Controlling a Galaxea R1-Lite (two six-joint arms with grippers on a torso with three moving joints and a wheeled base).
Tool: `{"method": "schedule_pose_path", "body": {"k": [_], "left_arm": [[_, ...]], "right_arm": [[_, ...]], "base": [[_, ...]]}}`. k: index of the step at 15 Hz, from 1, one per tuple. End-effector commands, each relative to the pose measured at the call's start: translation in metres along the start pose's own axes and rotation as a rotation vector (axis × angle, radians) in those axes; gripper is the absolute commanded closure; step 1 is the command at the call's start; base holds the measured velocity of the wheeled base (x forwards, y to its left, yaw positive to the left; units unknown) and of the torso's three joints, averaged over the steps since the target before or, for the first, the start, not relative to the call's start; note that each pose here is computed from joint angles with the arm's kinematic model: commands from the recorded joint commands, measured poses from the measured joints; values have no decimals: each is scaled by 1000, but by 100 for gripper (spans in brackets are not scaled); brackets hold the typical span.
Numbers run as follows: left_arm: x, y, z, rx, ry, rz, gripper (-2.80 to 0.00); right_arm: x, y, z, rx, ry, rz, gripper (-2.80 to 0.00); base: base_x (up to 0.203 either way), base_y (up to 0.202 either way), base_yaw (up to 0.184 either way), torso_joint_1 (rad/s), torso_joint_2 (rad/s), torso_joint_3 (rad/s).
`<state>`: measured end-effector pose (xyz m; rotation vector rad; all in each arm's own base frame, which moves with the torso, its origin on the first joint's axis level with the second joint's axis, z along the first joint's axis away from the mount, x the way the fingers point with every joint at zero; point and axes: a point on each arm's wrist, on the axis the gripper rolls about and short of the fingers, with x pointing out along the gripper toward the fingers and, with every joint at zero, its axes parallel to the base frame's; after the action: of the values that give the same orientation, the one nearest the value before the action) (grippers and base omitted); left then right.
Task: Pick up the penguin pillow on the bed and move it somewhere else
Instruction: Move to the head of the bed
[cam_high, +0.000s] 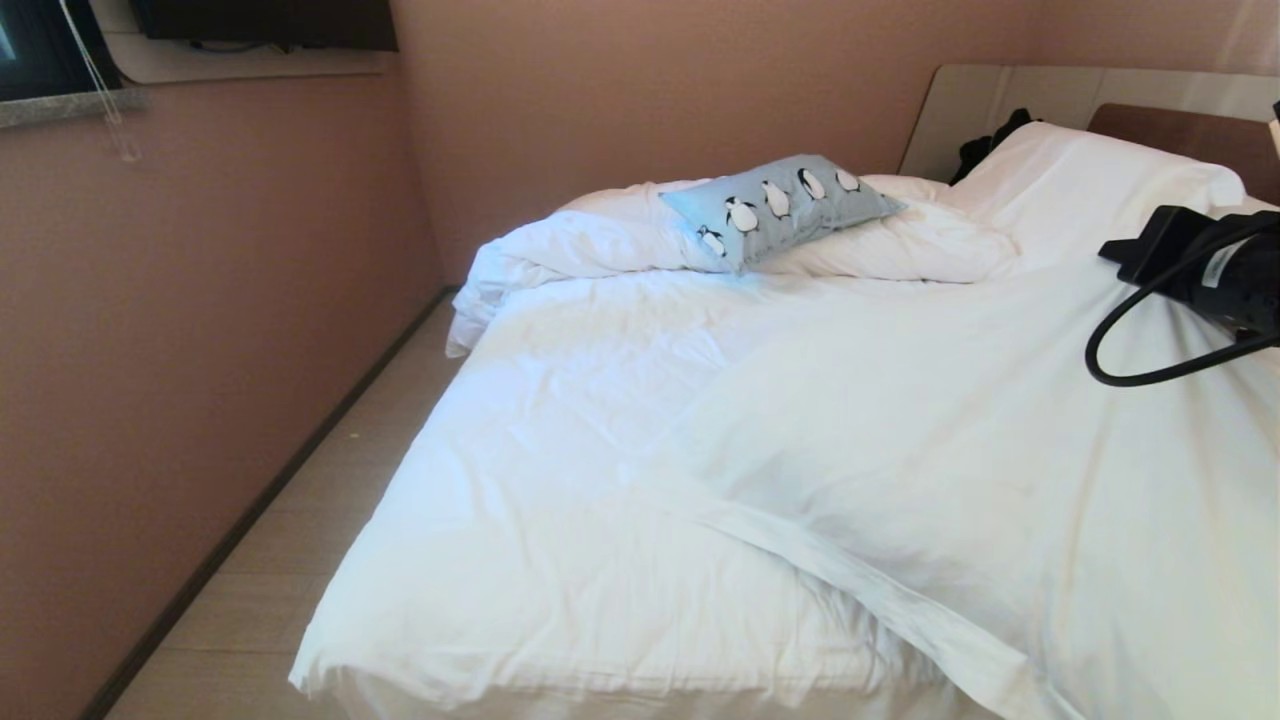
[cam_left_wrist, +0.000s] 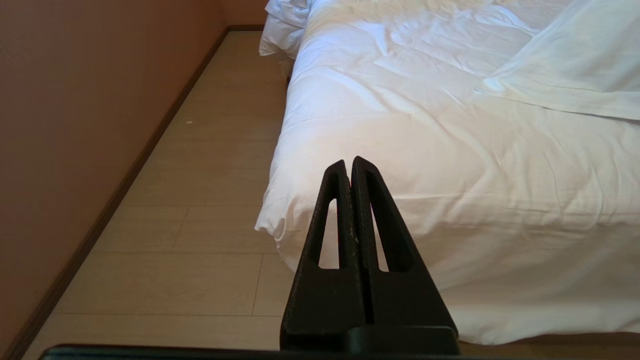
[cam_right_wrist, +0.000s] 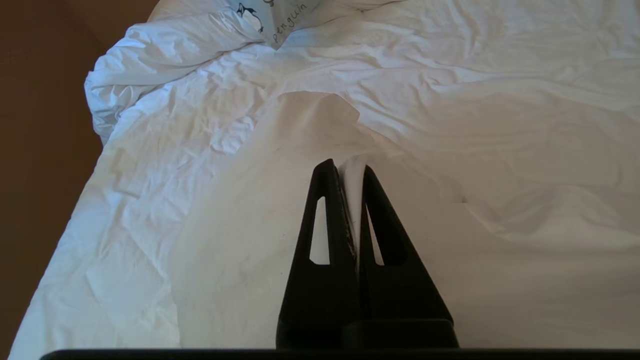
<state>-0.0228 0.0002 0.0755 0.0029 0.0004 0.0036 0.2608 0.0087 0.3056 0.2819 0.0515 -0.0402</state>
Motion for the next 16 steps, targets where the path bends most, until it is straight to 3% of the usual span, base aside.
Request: {"method": "schedule_pose_path", "body": {"k": [1, 16], "left_arm": [[0, 0, 0, 0, 0, 1, 0], [0, 0, 0, -6, 1, 1, 0]], "right_arm": [[7, -1, -5, -3, 19, -6, 0], [5, 0, -2, -5, 7, -3, 0]], "base": [[0, 0, 0, 0, 0, 0], [0, 0, 0, 0, 0, 0]]}}
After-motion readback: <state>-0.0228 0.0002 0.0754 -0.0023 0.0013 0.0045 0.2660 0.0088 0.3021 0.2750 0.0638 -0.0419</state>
